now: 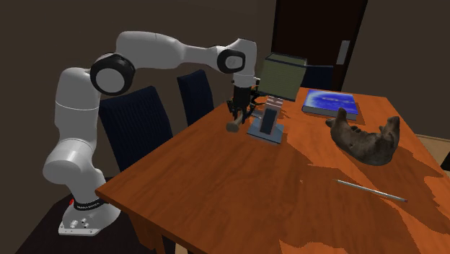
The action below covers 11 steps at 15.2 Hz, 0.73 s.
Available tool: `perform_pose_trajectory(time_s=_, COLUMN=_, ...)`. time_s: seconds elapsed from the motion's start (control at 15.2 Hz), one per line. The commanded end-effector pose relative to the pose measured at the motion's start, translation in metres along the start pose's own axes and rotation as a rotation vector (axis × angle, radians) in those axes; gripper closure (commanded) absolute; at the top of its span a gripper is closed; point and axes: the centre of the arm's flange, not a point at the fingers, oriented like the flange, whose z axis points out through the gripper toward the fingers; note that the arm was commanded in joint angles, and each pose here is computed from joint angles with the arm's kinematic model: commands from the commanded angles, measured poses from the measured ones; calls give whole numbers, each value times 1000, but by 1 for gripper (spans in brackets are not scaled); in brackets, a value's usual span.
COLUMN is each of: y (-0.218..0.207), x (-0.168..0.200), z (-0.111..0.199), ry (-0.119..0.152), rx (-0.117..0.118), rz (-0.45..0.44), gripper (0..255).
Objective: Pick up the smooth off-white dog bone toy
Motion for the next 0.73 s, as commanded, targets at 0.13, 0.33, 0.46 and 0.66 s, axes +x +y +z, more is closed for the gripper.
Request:
perform_pose_trajectory(time_s=0.13, y=0, x=-1, z=-23, ry=2, rx=-1, rz=0, gripper=255)
perform_pose_trajectory(time_s=0.33, y=-1, x=-1, z=-39, ry=2, rx=-1, rz=0, gripper=255)
perform_pose_trajectory(time_s=0.46, y=-1, x=-2, z=-49, ry=2, rx=-1, rz=0, gripper=255)
perform_pose_trajectory(time_s=0.66, y=-1, x=-2, z=-55, ry=2, rx=-1, rz=0, gripper=255)
